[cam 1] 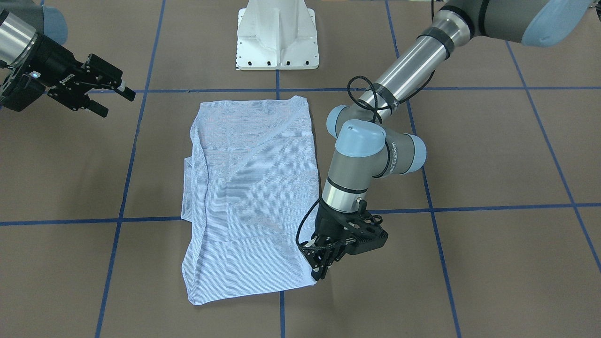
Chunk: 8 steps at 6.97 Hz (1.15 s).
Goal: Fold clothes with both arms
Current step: 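Release the corner with the left gripper while the right gripper moves to the shirt edge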
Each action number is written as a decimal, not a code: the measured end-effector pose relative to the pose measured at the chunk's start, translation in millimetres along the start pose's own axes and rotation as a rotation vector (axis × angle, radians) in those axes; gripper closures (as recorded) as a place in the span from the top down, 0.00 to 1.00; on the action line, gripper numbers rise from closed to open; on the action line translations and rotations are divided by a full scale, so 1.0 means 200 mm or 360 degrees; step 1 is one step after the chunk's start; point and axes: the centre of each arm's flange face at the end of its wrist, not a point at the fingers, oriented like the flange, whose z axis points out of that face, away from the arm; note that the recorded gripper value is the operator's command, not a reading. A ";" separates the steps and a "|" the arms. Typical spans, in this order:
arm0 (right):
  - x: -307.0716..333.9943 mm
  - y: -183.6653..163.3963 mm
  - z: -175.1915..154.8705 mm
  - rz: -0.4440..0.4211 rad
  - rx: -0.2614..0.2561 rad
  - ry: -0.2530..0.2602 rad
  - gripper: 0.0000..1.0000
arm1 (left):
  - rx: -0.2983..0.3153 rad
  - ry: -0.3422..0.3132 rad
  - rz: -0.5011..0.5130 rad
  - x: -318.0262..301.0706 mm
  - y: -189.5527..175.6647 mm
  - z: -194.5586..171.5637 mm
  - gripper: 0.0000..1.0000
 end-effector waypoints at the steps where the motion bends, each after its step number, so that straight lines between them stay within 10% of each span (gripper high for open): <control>1: 0.00 0.00 0.02 -0.0001 0.0015 0.0011 1.00 | 0.0004 0.0041 -0.0002 0.04 -0.03 -0.05 1.00; 5: -0.02 -0.01 0.45 0.0002 0.0083 0.0171 1.00 | -0.0164 0.0268 0.0015 -0.01 -0.03 -0.48 1.00; 8: -0.40 -0.09 0.81 -0.0023 0.0069 0.0483 1.00 | -0.0236 0.0316 0.0025 -0.15 -0.01 -0.64 1.00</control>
